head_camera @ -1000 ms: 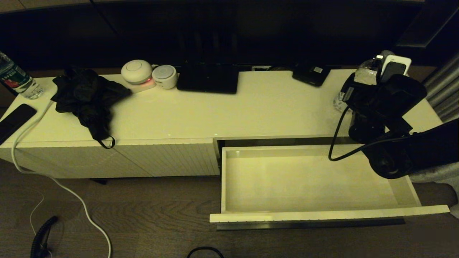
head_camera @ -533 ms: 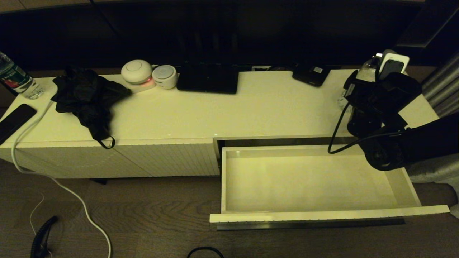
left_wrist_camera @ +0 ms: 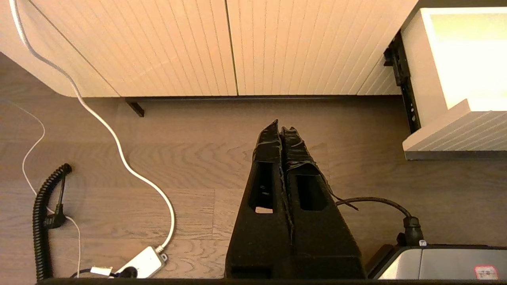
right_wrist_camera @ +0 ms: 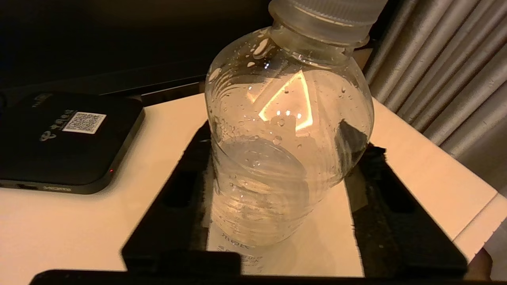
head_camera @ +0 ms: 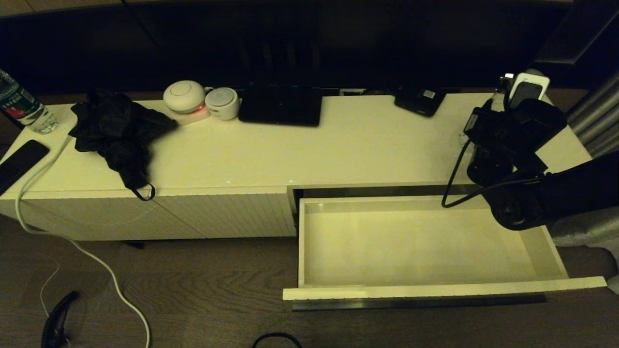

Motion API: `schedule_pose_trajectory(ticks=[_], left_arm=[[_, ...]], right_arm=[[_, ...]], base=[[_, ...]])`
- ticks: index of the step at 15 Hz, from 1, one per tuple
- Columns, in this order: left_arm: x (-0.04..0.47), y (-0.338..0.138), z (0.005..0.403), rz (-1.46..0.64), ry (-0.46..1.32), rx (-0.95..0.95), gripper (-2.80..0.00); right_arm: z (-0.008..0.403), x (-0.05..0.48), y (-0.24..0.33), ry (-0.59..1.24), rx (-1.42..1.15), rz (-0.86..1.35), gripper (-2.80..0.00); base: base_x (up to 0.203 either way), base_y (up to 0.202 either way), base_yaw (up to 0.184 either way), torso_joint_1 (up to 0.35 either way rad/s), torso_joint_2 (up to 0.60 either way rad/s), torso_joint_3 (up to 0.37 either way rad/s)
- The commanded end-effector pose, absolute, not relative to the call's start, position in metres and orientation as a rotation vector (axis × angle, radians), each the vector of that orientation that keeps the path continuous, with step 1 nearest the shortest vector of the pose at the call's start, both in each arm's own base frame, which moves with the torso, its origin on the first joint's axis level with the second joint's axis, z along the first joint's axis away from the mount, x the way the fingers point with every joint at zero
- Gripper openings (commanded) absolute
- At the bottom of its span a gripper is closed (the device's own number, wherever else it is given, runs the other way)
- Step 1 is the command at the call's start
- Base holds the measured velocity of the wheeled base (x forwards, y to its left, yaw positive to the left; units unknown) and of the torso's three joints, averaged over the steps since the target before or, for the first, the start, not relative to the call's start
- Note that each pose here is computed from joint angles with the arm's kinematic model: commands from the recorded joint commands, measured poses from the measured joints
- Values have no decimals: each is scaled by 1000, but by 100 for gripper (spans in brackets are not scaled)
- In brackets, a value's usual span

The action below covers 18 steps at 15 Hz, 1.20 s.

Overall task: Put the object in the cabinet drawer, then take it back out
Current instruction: Put the mineral water in the drawer

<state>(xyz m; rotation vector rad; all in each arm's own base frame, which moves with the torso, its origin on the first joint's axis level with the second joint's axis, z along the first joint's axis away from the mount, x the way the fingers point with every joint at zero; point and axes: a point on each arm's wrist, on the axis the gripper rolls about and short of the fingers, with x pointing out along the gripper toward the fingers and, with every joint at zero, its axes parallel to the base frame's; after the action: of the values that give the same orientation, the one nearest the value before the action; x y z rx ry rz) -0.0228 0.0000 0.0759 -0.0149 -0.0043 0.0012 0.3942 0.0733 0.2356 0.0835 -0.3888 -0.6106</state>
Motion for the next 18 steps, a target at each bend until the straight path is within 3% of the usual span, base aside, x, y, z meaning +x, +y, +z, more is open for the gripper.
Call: schedule_pose_trajectory(ticks=[1,9,18], left_arm=[[-23,0,75,1,-5,-15,-280],[-23,0,75,1,-5,-15,-280],[-23,0,75,1,-5,-15,-280]], right_arm=[[240,391,73,-399,87,-616,-280],[278,332,85,-269,-95,-502,-280],[271,236,105,230,-447,-83,-280]], base=[[0,0,0,0,0,0],[0,0,0,0,0,0],[0,0,0,0,0,0]])
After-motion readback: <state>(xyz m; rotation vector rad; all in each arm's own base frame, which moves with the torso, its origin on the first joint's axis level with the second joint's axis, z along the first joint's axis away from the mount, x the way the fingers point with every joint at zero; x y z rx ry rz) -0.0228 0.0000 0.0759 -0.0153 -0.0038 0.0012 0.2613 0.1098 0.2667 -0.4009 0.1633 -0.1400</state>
